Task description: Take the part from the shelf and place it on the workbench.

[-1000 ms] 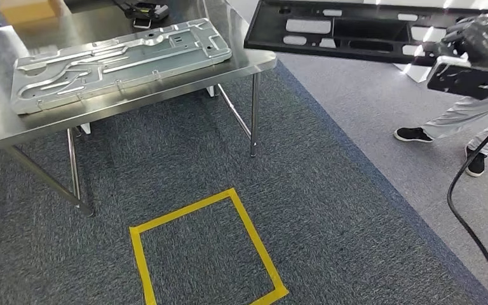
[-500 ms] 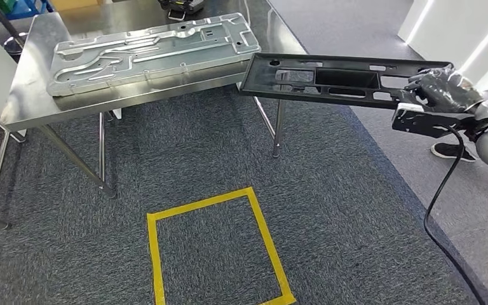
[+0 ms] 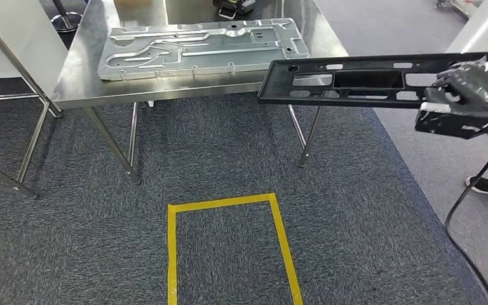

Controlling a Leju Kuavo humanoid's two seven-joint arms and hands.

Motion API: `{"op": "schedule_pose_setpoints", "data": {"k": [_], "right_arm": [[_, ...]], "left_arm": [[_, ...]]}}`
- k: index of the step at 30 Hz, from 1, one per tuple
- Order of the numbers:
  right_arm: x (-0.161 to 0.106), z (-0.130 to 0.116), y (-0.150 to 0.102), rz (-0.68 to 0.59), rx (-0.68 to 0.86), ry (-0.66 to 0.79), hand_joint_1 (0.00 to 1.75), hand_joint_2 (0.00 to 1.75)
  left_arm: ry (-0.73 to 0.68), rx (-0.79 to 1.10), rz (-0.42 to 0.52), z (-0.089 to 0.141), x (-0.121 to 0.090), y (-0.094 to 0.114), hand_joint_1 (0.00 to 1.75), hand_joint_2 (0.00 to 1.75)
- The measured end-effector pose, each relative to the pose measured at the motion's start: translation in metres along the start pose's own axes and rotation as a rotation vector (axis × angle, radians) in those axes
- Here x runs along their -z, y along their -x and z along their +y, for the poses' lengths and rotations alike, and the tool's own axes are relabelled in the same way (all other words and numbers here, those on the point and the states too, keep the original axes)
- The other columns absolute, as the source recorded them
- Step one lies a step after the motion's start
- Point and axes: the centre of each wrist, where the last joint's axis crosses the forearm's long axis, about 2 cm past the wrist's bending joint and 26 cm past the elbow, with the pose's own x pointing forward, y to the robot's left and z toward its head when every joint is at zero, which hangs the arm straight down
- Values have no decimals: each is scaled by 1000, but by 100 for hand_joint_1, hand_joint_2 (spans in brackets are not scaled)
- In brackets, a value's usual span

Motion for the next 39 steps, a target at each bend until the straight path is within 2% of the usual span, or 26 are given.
{"op": "schedule_pose_setpoints", "data": {"k": [3, 5, 11, 17, 22, 27, 32, 39], "right_arm": [[6, -51, 2, 0, -30, 48, 164, 0], [8, -74, 1, -2, -40, 80, 164, 0], [3, -95, -1, -11, -29, 102, 164, 0], [3, -92, -4, -23, -43, 85, 164, 0], [6, -97, -6, -37, -48, 96, 164, 0], [9, -91, -9, -78, -15, 75, 164, 0], [12, -73, -11, -147, 107, 17, 164, 0], [15, -47, -13, -129, 89, 33, 164, 0]], "left_arm": [[-4, 0, 5, 0, 0, 0, 0, 175], [-7, 2, 6, 0, 0, 0, 0, 175], [-5, 9, 18, 0, -2, 4, 0, 175], [22, 9, 7, -1, -2, 5, 0, 175], [37, 71, -20, -1, -2, 3, 0, 175], [15, 126, -28, -2, -2, 4, 0, 175], [26, 108, -35, -4, -3, 5, 0, 175], [22, 94, -38, -4, -4, 6, 0, 175]]}}
